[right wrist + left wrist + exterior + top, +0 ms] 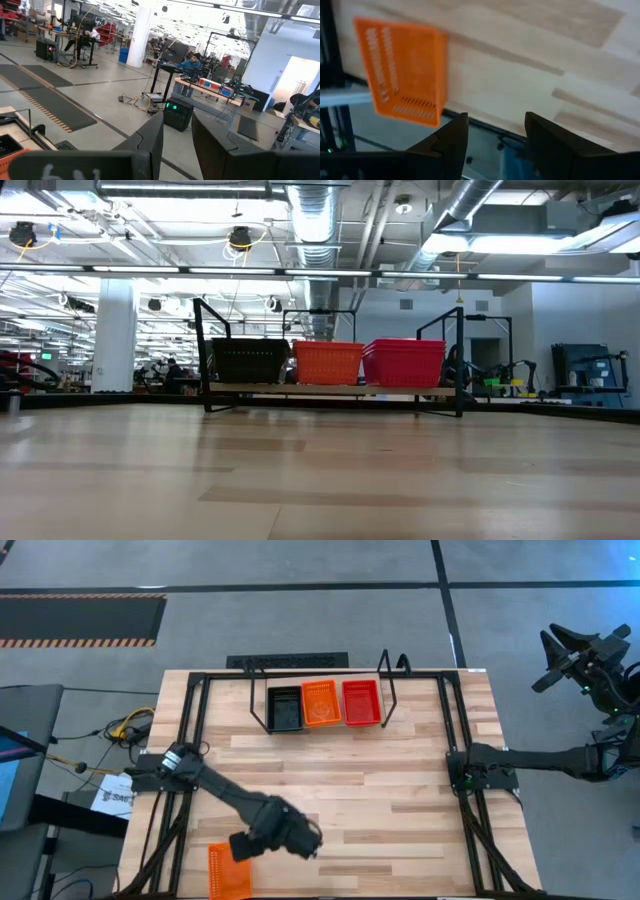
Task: Stack baskets on shelf by color
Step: Stack the orange bin on top of the other orange bin on the shelf
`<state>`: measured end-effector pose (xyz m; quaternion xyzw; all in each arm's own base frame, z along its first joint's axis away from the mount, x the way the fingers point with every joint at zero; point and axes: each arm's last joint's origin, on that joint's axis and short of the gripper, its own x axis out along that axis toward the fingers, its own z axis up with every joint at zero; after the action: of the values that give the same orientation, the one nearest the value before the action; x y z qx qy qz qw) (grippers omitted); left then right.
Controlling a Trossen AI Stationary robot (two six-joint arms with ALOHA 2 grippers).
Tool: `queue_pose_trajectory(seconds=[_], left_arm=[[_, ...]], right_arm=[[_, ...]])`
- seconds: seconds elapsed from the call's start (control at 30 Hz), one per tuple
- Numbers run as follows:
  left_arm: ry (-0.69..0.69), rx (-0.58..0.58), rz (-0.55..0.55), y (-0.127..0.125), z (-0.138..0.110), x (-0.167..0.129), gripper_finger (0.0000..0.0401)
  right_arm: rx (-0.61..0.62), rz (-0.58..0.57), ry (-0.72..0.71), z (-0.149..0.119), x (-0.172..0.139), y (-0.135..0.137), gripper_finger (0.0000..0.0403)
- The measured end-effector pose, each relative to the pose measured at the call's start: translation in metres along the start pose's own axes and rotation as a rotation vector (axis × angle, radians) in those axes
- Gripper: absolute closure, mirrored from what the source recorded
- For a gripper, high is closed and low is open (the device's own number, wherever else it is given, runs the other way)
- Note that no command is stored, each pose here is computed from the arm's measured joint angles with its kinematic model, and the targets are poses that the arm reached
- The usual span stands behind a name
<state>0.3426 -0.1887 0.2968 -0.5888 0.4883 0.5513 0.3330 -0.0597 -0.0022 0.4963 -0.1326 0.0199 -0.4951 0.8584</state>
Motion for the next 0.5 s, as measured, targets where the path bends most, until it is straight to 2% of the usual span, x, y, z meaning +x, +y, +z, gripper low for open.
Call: queue_pose_trajectory(seconds=[0.13,0.23,0.5], left_arm=[[0.000,-0.055,0.023,0.019,-0.016,0.006,0.0218],[0.049,-0.053,0.119,0.026,-0.023,0.012,0.0218],[-0.006,-0.038,0.170,0.028,-0.020,0.043,0.0218]], right_arm=[[0.000,0.000,0.000,0.000,0.000,0.000,0.0282],[0.000,0.000,0.001,0.000,0.000,0.000,0.0282],[-0.006,0.003,0.003,0.000,0.000,0.000,0.0282]])
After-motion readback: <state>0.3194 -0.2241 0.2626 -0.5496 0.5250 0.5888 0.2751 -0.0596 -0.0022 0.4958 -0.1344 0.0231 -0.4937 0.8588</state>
